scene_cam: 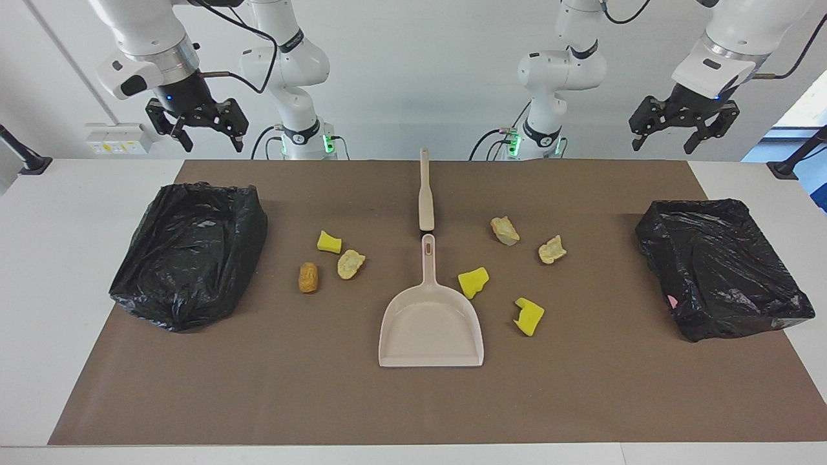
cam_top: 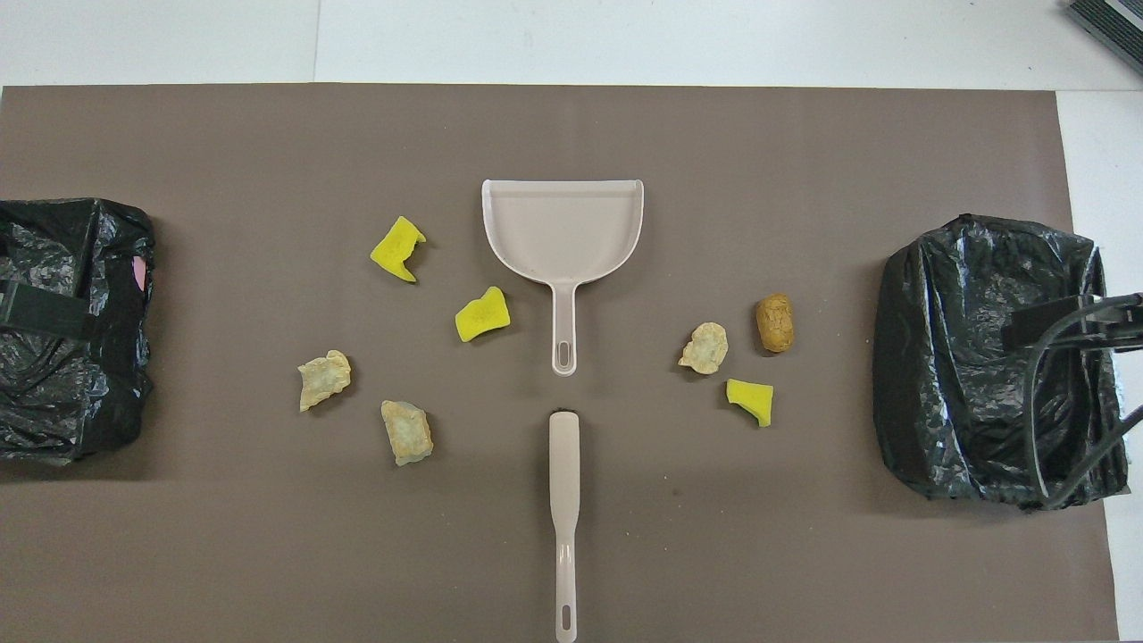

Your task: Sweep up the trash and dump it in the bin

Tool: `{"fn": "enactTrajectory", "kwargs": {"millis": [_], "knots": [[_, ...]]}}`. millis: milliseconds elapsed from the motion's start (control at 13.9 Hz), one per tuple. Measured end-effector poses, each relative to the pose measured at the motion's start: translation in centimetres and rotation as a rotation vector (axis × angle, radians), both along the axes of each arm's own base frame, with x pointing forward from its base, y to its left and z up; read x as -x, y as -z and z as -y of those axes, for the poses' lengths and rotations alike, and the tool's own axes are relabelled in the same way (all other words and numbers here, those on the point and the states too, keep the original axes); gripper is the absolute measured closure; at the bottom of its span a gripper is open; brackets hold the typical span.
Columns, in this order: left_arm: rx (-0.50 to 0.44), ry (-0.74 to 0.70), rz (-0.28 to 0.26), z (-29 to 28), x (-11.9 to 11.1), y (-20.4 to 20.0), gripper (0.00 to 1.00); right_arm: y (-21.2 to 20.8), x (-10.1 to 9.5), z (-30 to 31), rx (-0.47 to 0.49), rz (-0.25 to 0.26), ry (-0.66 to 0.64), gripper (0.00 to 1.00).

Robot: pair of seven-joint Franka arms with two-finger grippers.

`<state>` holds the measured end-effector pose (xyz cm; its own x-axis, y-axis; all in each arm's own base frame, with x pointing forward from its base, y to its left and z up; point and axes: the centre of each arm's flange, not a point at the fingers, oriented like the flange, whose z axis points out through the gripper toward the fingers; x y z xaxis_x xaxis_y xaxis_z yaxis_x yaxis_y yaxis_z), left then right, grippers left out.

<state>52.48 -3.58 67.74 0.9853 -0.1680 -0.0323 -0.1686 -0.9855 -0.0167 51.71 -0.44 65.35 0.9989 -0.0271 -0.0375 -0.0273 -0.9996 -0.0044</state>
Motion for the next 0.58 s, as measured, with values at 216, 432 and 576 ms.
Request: {"fn": "enactTrajectory", "kwargs": {"millis": [216,432,576], "knots": [[0.000,0.000,0.000,-0.01,0.00,0.00,0.00,-0.09,-0.12,-0.16,0.000,0.011,-0.003,0.00],[0.000,0.001,0.000,0.07,0.01,0.00,0.00,-0.26,-0.33,-0.17,0.000,0.030,-0.003,0.00],[0.000,0.000,0.000,0.37,0.03,0.00,0.00,-0.30,-0.38,-0.17,0.000,0.035,-0.003,0.00]]}}
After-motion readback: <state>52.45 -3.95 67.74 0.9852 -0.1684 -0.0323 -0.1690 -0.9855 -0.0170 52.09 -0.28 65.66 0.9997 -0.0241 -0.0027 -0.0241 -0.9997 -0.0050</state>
